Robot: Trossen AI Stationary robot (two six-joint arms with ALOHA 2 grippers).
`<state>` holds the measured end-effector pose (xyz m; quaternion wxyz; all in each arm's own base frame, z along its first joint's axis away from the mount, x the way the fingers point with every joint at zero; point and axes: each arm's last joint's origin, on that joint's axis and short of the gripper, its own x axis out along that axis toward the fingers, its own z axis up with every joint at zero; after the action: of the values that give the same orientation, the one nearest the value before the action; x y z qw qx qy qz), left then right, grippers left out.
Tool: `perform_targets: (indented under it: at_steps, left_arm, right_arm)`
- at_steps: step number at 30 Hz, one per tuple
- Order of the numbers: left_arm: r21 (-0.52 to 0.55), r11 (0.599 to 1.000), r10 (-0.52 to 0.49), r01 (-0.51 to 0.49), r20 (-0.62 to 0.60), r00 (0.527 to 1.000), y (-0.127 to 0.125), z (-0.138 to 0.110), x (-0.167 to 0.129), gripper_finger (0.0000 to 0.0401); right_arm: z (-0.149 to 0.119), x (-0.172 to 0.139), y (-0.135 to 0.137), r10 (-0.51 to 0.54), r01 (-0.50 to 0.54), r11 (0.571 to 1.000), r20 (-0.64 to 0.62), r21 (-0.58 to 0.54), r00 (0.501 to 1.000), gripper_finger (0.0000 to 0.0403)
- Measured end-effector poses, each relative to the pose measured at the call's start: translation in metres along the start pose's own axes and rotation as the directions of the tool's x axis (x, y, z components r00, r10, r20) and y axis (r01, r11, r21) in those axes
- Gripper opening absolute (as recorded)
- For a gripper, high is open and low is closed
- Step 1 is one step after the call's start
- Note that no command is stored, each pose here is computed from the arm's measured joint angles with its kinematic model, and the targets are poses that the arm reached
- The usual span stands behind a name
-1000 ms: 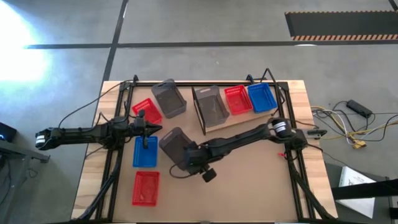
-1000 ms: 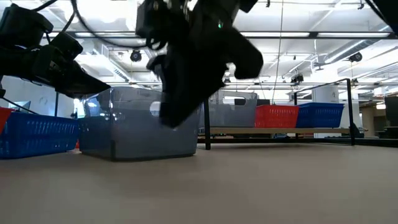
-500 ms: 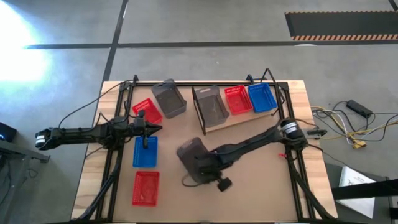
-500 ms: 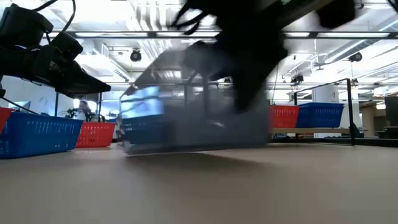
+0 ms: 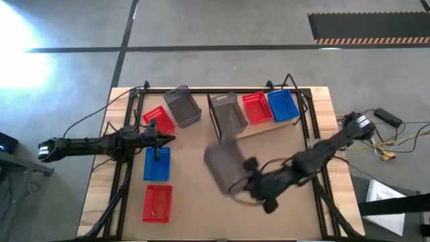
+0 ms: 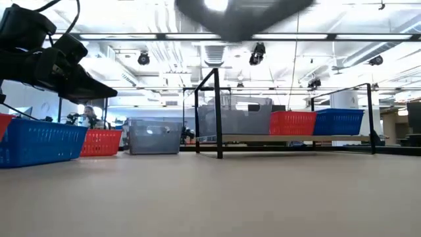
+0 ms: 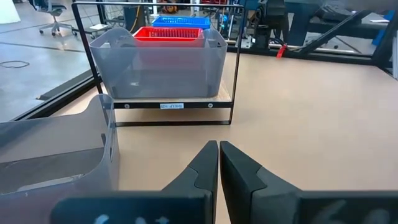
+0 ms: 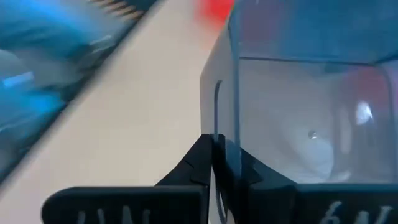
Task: Stack baskets on shelf by color
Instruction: Stack the bottom black bin on the other black bin on the shelf
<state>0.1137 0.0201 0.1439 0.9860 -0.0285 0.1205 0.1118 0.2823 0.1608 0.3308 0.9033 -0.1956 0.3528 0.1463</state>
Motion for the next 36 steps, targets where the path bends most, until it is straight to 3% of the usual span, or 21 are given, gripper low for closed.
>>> perform_targets:
  at_steps: [4, 10, 16, 20, 28, 36]
  left_arm:
    - [0.0, 1.0, 0.0, 0.0, 0.001, 1.0, 0.0, 0.0, 0.0, 0.0]
    - [0.0, 1.0, 0.0, 0.0, -0.001, 1.0, 0.0, 0.0, 0.0, 0.0]
    - [0.0, 1.0, -0.001, 0.001, 0.0, 1.0, 0.0, 0.0, 0.0, 0.0]
    - [0.0, 1.0, 0.0, 0.0, 0.0, 1.0, 0.0, 0.0, 0.0, 0.0]
    - [0.0, 1.0, 0.0, 0.0, 0.001, 1.0, 0.0, 0.0, 0.0, 0.0]
    - [0.0, 1.0, 0.0, 0.0, 0.0, 1.0, 0.0, 0.0, 0.0, 0.0]
  right_arm:
    - [-0.005, -0.042, -0.034, -0.211, 0.213, 0.977, 0.056, -0.024, 0.976, 0.0009]
    - [-0.04, -0.065, -0.115, -0.376, 0.375, 0.926, -0.017, -0.036, 0.927, 0.0009]
    - [-0.1, -0.046, -0.192, -0.285, 0.296, 0.954, -0.164, 0.05, 0.945, 0.0009]
    - [-0.124, -0.022, -0.22, -0.202, 0.225, 0.97, -0.209, 0.09, 0.957, 0.0009]
    - [-0.128, 0.025, -0.228, -0.052, 0.079, 0.992, -0.241, 0.1, 0.969, 0.0009]
    - [-0.125, 0.043, -0.225, -0.009, 0.038, 0.994, -0.263, 0.103, 0.965, 0.0008]
